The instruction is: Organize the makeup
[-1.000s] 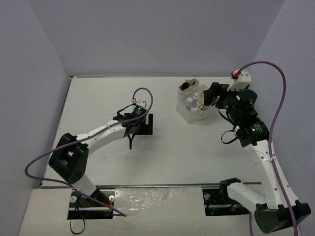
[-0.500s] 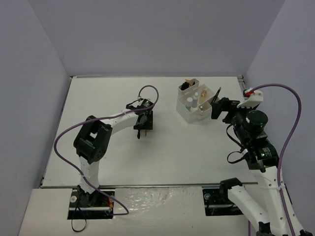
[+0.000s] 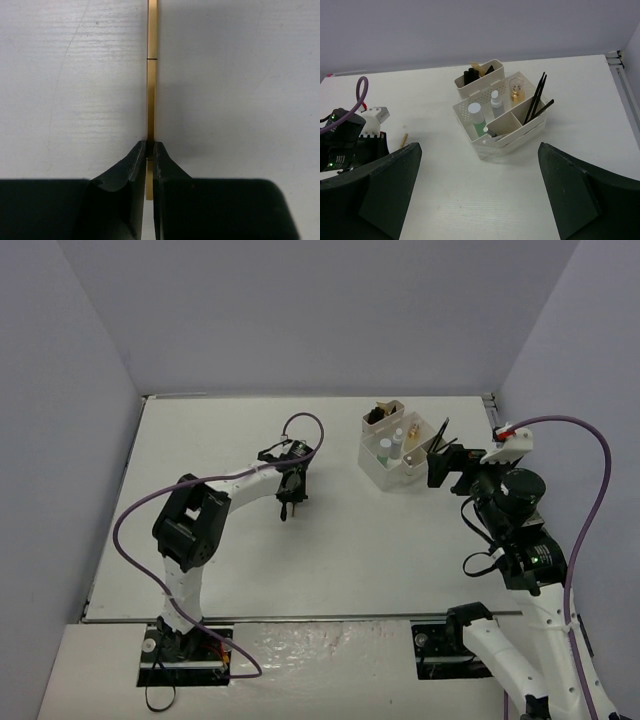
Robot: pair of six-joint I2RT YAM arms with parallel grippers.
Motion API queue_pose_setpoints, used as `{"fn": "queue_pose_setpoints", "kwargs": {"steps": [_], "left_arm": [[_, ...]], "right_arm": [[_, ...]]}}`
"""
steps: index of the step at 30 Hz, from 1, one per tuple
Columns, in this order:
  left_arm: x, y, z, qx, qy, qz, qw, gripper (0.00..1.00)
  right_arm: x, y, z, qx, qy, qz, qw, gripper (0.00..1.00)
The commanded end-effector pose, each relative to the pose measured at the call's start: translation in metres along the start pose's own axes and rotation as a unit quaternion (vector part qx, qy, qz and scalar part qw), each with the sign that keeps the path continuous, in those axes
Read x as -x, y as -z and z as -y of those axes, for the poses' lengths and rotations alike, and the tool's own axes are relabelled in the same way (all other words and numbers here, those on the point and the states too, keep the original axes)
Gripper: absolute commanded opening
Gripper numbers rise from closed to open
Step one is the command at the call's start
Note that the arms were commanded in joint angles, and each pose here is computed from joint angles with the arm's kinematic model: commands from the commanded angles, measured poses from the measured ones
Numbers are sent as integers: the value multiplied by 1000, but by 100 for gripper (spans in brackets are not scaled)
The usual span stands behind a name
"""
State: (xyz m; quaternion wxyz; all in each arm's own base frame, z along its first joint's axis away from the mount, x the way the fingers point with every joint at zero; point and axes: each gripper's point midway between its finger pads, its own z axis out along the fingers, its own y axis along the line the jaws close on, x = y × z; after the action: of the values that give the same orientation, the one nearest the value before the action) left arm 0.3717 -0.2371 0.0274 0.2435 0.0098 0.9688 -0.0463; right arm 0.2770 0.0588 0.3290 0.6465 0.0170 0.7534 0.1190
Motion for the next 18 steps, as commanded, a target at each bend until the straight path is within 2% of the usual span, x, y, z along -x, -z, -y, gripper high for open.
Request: {"fn": "queue_pose_setpoints", "kwargs": {"steps": [1,3,5,8,13,18], "left_arm": [[19,42,9,-34,-43,69,996,0],[24,57,16,-51,-63,104,991,0],[35,94,35,-90,-117,168,975,0],[36,128,58,-133,-174,220,950,0],[35,194,90,-191,-262,309,894,0],[35,250,121,-249,-314,375,836,0]], "right_arm": [[9,-8,-32,85,-3,-5,996,100],[5,-9,-47,127,-4,-22,992,100],[2,-10,-62,167,-10,-42,985,100],[-7,-12,-80,215,-27,-79,973,100],[-16,-5,-108,299,-47,-124,945,97],[-23,-2,-123,348,-57,-153,923,95]]}}
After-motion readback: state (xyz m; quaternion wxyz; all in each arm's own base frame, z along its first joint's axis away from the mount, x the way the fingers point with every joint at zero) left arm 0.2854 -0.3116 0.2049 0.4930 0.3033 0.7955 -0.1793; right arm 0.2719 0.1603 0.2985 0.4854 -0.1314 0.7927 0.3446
